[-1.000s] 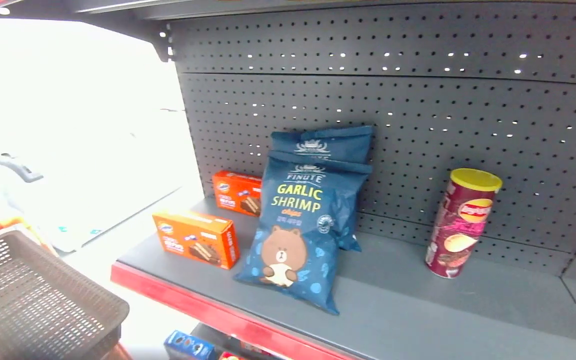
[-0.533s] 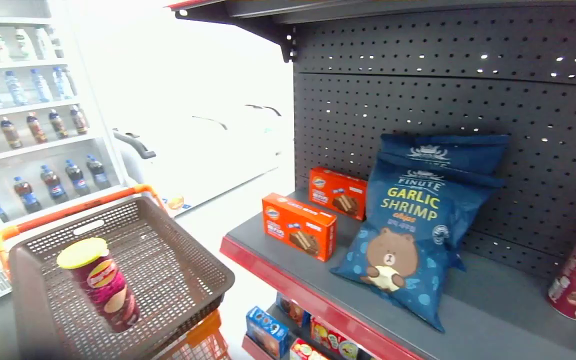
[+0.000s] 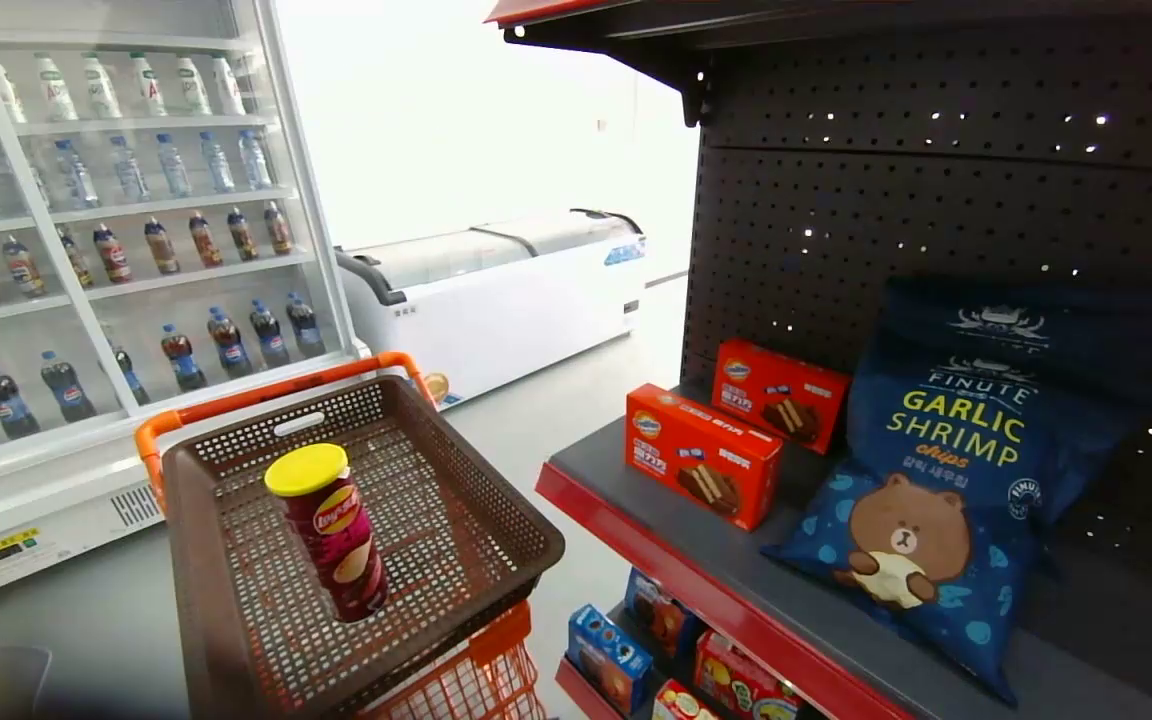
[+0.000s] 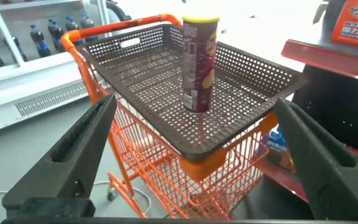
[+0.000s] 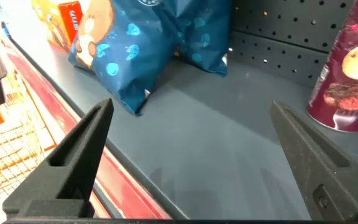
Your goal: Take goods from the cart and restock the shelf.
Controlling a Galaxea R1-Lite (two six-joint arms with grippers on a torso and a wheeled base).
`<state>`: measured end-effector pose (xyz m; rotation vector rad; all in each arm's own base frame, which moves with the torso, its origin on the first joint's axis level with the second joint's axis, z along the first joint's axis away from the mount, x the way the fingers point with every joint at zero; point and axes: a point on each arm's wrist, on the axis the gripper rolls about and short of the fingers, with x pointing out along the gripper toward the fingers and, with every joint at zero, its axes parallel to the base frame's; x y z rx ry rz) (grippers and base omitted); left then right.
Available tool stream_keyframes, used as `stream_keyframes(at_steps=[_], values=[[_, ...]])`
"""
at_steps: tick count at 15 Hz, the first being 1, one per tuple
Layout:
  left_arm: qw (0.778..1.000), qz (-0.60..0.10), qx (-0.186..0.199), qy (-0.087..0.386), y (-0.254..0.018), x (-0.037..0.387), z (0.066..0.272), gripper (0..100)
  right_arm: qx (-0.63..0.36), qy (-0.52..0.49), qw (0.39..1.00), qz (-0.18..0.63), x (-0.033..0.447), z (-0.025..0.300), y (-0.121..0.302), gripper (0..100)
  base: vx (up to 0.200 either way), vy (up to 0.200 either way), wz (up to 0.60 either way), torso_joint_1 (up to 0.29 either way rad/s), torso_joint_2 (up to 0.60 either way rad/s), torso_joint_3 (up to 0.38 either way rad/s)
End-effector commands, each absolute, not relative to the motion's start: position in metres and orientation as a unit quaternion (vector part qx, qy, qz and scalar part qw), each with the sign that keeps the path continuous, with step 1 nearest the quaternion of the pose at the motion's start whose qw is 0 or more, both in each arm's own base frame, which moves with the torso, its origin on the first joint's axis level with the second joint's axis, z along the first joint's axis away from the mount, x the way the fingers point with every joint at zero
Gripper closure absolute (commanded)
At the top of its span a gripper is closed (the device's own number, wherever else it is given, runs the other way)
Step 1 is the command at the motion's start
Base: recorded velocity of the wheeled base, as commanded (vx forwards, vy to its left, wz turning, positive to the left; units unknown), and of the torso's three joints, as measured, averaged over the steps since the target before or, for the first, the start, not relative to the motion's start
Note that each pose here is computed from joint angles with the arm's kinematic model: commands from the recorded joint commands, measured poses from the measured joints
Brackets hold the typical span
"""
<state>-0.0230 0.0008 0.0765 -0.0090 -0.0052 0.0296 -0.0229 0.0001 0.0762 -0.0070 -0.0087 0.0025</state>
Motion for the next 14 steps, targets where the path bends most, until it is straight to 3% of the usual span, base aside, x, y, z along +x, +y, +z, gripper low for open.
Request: stream_keyframes(at_steps=[1, 2, 4, 7, 12, 14], values=[[1.000, 0.024, -0.003, -0.012, 0.001, -0.025, 0.082, 0, -0.003, -0.003, 1.000, 0.002, -0.023, 0.076, 0.000, 0, 0.000, 0.000, 0.00, 0.000, 0.00, 0.000], [0.999, 0.011, 0.001, -0.034, 0.001, -0.031, 0.121, 0, -0.003, -0.004, 1.000, 0.002, -0.023, 0.076, 0.000, 0, 0.000, 0.000, 0.00, 0.000, 0.00, 0.000], [1.000, -0.006, 0.013, 0.018, 0.002, -0.025, 0.166, 0, -0.003, -0.004, 1.000, 0.002, -0.023, 0.076, 0.000, 0, 0.000, 0.000, 0.00, 0.000, 0.00, 0.000], [0.993, 0.015, 0.043, 0.111, 0.002, 0.008, 0.191, 0, -0.004, -0.004, 1.000, 0.002, -0.023, 0.076, 0.000, 0, 0.000, 0.000, 0.00, 0.000, 0.00, 0.000], [0.978, 0.024, 0.033, 0.204, 0.001, 0.053, 0.201, 0, -0.003, -0.004, 1.000, 0.002, -0.023, 0.076, 0.000, 0, 0.000, 0.000, 0.00, 0.000, 0.00, 0.000], [0.969, 0.011, 0.000, 0.246, 0.016, 0.082, 0.202, 0, -0.003, -0.004, 1.000, 0.002, -0.023, 0.076, 0.000, 0, 0.000, 0.000, 0.00, 0.000, 0.00, 0.000]])
